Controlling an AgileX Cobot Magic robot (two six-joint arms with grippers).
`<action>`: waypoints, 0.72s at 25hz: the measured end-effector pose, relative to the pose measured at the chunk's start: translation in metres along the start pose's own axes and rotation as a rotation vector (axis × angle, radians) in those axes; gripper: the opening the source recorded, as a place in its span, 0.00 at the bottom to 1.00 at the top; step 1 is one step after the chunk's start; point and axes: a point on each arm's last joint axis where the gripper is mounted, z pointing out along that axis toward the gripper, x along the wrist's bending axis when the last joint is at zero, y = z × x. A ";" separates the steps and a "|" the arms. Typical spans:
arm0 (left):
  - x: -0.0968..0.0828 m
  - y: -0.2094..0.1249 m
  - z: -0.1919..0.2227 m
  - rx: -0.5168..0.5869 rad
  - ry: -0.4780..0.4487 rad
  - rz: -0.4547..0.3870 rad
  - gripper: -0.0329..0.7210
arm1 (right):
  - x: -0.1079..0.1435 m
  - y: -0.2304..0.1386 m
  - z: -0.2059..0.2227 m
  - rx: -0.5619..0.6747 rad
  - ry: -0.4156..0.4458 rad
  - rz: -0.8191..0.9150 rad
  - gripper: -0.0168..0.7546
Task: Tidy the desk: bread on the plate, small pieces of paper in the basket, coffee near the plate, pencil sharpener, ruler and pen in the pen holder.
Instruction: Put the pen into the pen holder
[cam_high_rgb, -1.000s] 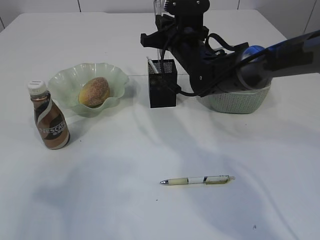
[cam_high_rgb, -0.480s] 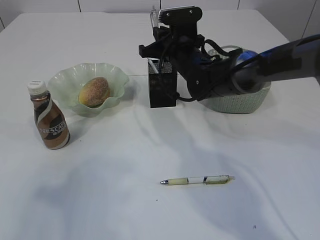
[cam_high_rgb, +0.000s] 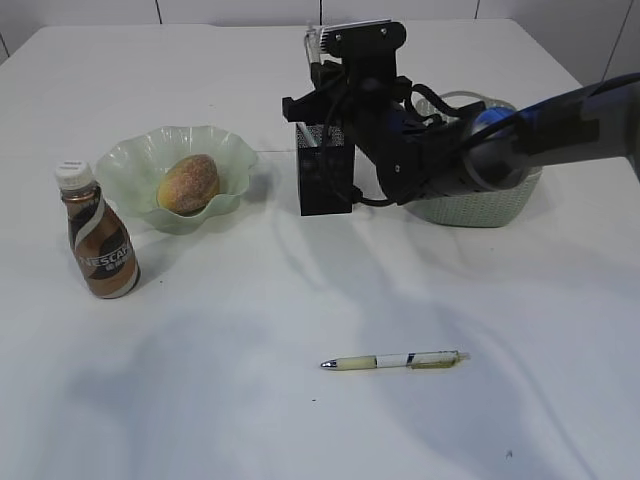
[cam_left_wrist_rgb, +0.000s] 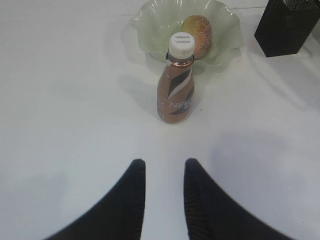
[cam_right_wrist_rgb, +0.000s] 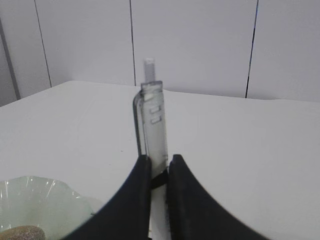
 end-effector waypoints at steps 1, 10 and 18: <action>0.000 0.000 0.000 0.000 0.000 0.000 0.28 | 0.000 0.000 0.000 0.000 0.000 0.000 0.12; 0.000 0.000 0.000 0.000 0.000 0.000 0.28 | -0.001 -0.004 0.000 0.019 0.000 -0.001 0.12; 0.000 0.000 0.000 0.000 0.000 0.000 0.28 | -0.001 -0.004 0.000 0.021 0.000 -0.001 0.34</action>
